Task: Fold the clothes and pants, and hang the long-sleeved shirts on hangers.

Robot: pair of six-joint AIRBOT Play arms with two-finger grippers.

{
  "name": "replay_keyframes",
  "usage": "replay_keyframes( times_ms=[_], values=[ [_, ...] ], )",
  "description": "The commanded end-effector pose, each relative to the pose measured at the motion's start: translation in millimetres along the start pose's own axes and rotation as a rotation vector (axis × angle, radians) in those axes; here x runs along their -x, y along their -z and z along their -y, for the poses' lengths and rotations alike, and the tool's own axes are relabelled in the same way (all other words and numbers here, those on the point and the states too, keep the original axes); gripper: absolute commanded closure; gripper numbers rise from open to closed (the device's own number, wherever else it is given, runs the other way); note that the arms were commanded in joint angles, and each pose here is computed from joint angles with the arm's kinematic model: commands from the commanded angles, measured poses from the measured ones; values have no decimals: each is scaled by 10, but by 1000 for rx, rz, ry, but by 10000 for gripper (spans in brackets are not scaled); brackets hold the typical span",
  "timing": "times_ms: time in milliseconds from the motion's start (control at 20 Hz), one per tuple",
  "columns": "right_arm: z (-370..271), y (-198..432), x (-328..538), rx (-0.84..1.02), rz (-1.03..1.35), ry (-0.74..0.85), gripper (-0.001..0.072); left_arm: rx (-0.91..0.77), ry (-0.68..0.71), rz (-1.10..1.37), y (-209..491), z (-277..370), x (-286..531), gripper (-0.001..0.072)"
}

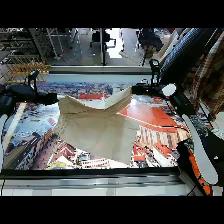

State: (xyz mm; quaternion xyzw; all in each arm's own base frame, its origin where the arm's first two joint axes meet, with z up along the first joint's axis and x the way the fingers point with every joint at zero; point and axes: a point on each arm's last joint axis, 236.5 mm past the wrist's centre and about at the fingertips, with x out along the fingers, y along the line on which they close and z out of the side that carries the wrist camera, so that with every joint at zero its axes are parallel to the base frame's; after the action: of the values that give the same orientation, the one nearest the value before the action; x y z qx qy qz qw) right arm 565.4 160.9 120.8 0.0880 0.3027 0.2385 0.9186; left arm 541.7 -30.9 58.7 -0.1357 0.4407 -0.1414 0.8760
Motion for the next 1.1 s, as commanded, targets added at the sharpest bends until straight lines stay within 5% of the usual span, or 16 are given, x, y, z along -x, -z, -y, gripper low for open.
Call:
replay_keyframes(
  times_ms=[0,400,700,850,900,950,1000,1050],
  values=[
    [-134,279,105,-20,-133,-59,697,24,9,-21,14,-118,-48,694],
    [-847,1564,1673,-78,-861,-227,698,-153,135,-525,1196,-513,678,694],
    [-1393,2903,1937,-100,-1288,-333,697,-142,136,-653,1599,-701,575,694],
    [-1349,3547,1861,-60,-1366,-256,683,-109,154,-730,1844,-761,493,684],
    [-1247,3662,1774,-39,-1346,-209,578,-102,165,-749,1898,-747,493,559],
    [-1098,3716,1701,-30,-1323,-151,362,-95,165,-754,1906,-744,499,287],
    [-951,3702,1639,-53,-1296,-90,240,-71,152,-750,1889,-744,504,148],
    [-795,3630,1553,-103,-1245,-43,242,-51,138,-743,1856,-750,520,129]
  ],
)
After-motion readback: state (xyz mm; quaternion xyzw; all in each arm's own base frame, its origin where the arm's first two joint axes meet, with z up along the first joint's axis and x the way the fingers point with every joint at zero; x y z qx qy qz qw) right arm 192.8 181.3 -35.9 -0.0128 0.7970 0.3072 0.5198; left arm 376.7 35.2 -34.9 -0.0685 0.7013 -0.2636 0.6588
